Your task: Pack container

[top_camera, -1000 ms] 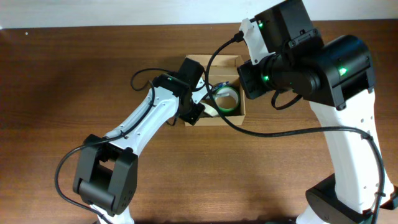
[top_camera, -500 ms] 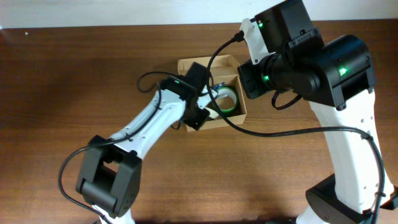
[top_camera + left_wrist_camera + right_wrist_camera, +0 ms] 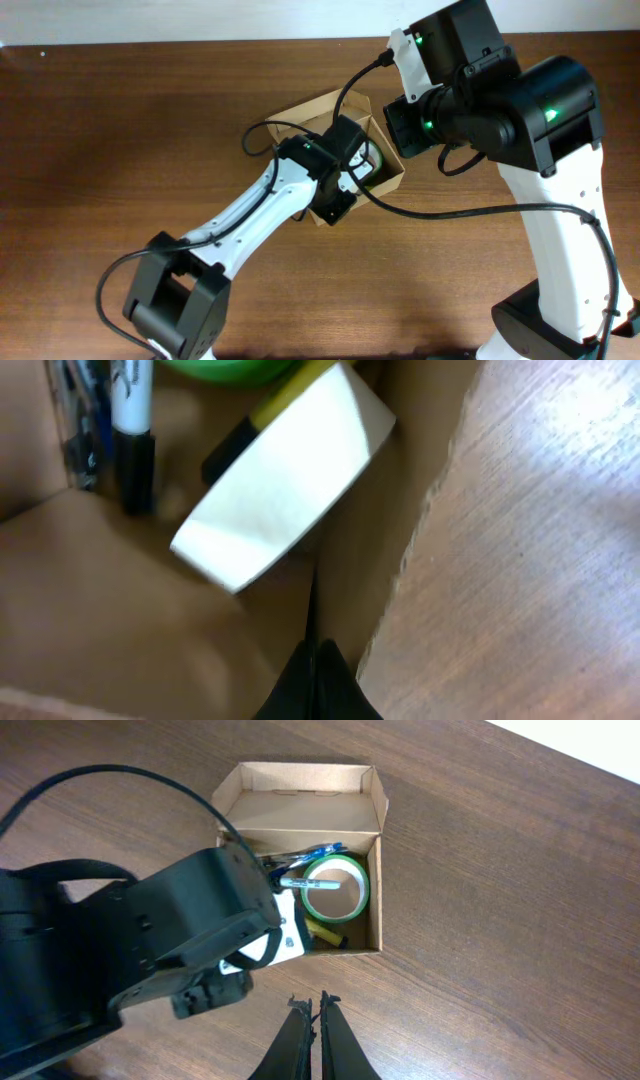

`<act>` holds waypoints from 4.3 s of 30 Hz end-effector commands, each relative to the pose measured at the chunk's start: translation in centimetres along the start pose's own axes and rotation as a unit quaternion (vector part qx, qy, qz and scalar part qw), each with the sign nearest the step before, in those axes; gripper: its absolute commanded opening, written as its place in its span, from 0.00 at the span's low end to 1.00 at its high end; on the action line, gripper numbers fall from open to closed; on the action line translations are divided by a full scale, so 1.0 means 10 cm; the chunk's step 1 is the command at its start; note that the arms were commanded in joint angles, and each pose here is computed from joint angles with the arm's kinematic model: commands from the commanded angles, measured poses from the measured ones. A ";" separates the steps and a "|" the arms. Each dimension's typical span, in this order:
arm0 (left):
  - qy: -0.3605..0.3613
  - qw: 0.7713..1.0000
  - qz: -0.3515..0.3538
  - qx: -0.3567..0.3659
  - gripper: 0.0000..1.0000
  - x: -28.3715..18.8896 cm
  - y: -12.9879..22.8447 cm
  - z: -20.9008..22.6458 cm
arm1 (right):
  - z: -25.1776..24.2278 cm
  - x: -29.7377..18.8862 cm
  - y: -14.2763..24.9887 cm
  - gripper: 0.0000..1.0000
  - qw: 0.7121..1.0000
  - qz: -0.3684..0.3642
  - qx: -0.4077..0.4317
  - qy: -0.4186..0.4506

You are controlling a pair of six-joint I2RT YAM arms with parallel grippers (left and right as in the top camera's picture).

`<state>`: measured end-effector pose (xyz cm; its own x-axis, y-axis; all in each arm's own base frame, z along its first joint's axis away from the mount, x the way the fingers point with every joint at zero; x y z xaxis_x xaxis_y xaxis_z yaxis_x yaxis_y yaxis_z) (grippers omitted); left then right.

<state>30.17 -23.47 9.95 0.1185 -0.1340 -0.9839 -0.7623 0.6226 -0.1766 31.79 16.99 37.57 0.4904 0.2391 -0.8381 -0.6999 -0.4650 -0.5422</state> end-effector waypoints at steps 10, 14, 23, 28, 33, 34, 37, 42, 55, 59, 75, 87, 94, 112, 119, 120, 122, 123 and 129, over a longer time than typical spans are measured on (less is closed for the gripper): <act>-0.028 1.000 0.012 -0.002 0.02 -0.12 0.12 0.08 | -0.02 -0.09 0.02 0.05 1.000 -0.007 -0.002 0.008; -0.043 0.999 0.012 0.002 0.02 -0.12 0.12 0.13 | -0.02 -0.09 0.02 0.05 1.000 -0.007 -0.002 0.008; -0.067 0.997 0.023 -0.012 0.02 -0.14 0.18 0.34 | -0.02 -0.09 0.02 0.05 1.000 -0.007 -0.002 0.008; -0.075 0.996 0.034 -0.043 0.02 -0.15 0.26 0.58 | -0.02 -0.09 0.02 0.05 1.000 -0.007 -0.002 0.008; -0.077 0.994 0.043 -0.064 0.02 -0.17 0.34 0.77 | -0.02 -0.09 0.02 0.05 1.000 -0.007 -0.007 0.009; -0.077 0.994 0.045 -0.066 0.02 -0.17 0.35 0.78 | -0.02 -0.09 0.02 0.05 1.000 -0.007 -0.007 0.008; -0.078 0.994 0.045 -0.067 0.02 -0.17 0.35 0.79 | -0.02 -0.09 0.02 0.05 1.000 -0.007 -0.009 0.008; -0.076 0.994 0.040 -0.065 0.02 -0.17 0.32 0.78 | -0.05 -0.09 0.02 0.05 1.000 -0.006 -0.009 0.017; -0.091 0.989 -0.095 -0.064 0.26 -0.57 -0.18 0.82 | -0.07 -0.09 0.02 0.22 1.000 -0.006 -0.008 0.020; -0.099 0.983 -0.130 -0.078 0.38 -0.75 -0.31 0.94 | -0.15 -0.09 0.03 0.33 0.999 -0.004 -0.006 0.044; -0.101 0.954 -0.156 -0.233 0.42 -0.86 0.04 2.12 | -0.88 0.22 0.44 0.62 0.986 0.083 0.114 0.092; 0.080 0.948 -0.119 -0.285 0.02 -0.04 0.09 2.17 | -0.99 0.91 1.00 0.04 0.950 0.164 0.256 -0.069; 0.203 0.925 -0.137 -0.290 0.02 0.17 -0.12 1.92 | -0.83 1.29 0.96 0.04 0.941 0.136 0.255 -0.173; 0.218 0.897 -0.231 -0.307 0.02 0.06 -0.54 2.12 | -1.00 2.34 0.99 0.04 0.907 0.141 0.316 -0.240; 0.214 0.889 -0.242 -0.324 0.02 0.21 -0.63 2.22 | -1.00 2.64 1.17 0.04 0.892 0.171 0.331 -0.256; 0.215 0.887 -0.241 -0.331 0.02 0.25 -0.64 2.24 | -1.00 2.66 1.17 0.04 0.891 0.171 0.331 -0.258; 0.220 0.882 -0.240 -0.340 0.01 0.35 -0.65 2.26 | -1.01 2.68 1.16 0.04 0.893 0.166 0.330 -0.258; 0.223 0.880 -0.238 -0.346 0.02 0.40 -0.65 2.27 | -1.02 2.69 1.14 0.04 0.894 0.162 0.328 -0.257; 0.258 0.862 -0.243 -0.363 0.02 0.57 -0.73 2.26 | -1.12 2.70 1.02 0.04 0.886 0.126 0.351 -0.276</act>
<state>50.72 -10.79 5.21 0.3944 -0.6475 -0.6521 -0.9129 -0.1949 -0.3586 43.03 9.39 9.41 0.0508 0.6183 -0.7843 -0.9973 -0.0107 -0.0730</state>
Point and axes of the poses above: each gripper's point midway between its finger pads, its own x axis out along the fingers, its own z axis along the line the jaws close on, y = z × x, the point moved 1 cm from there along -x, back along the fingers, and after that the axes turned 7 degrees about -x, right-handed, at the moved point
